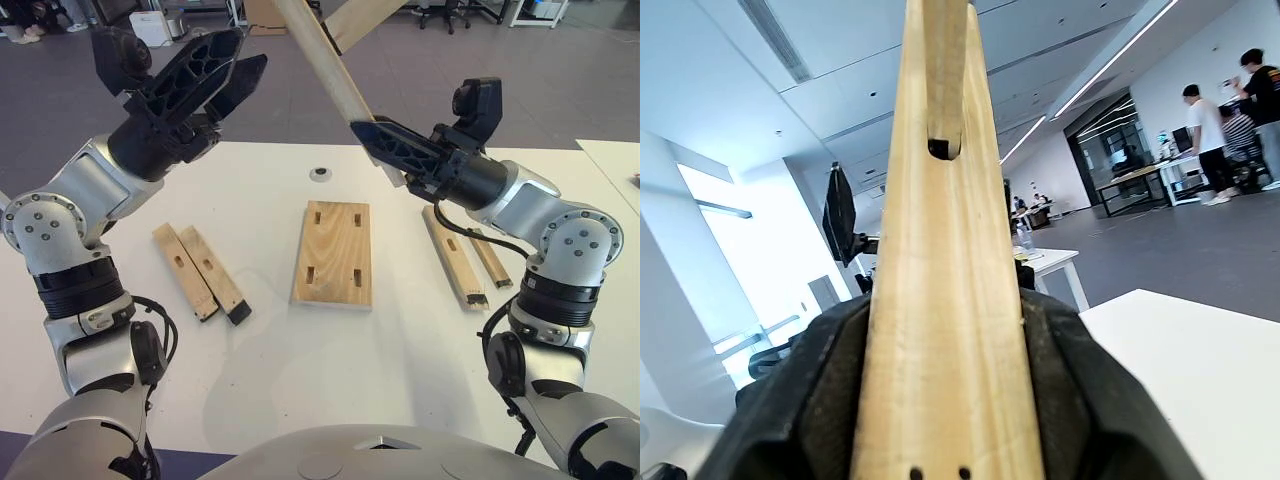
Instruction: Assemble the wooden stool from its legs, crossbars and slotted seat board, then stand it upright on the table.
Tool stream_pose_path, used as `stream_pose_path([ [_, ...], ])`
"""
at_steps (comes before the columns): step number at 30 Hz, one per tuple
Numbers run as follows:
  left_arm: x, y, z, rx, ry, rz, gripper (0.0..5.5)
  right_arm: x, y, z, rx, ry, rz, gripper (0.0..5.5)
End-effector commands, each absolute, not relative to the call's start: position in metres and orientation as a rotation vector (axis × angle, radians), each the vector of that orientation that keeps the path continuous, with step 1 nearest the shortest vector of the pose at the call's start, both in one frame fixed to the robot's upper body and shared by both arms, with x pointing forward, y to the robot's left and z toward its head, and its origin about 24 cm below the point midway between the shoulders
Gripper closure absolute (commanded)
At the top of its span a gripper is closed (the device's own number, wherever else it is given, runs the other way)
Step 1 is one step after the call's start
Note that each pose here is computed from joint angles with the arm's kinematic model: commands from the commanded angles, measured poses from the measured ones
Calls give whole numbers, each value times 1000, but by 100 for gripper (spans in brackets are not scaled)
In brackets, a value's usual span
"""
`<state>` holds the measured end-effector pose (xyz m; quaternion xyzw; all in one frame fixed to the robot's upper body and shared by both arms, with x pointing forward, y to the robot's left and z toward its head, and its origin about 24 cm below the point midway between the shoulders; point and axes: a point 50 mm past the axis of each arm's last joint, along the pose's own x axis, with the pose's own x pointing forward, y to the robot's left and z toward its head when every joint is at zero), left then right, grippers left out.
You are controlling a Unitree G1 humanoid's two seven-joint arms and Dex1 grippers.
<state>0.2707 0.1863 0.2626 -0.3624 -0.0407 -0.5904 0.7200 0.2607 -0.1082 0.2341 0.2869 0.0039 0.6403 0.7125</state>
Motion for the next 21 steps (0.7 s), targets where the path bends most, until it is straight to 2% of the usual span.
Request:
stream_pose_path([
  [1,269,182,270,-779,-72,-1335,12,253,-101,231,622,55,1454,343],
  [9,270,184,273,-758,-97,-1301,12,250,-97,224,595,110,1466,343],
  [21,273,186,268,-776,-105,-1280,216,244,-98,221,561,134,1489,343],
])
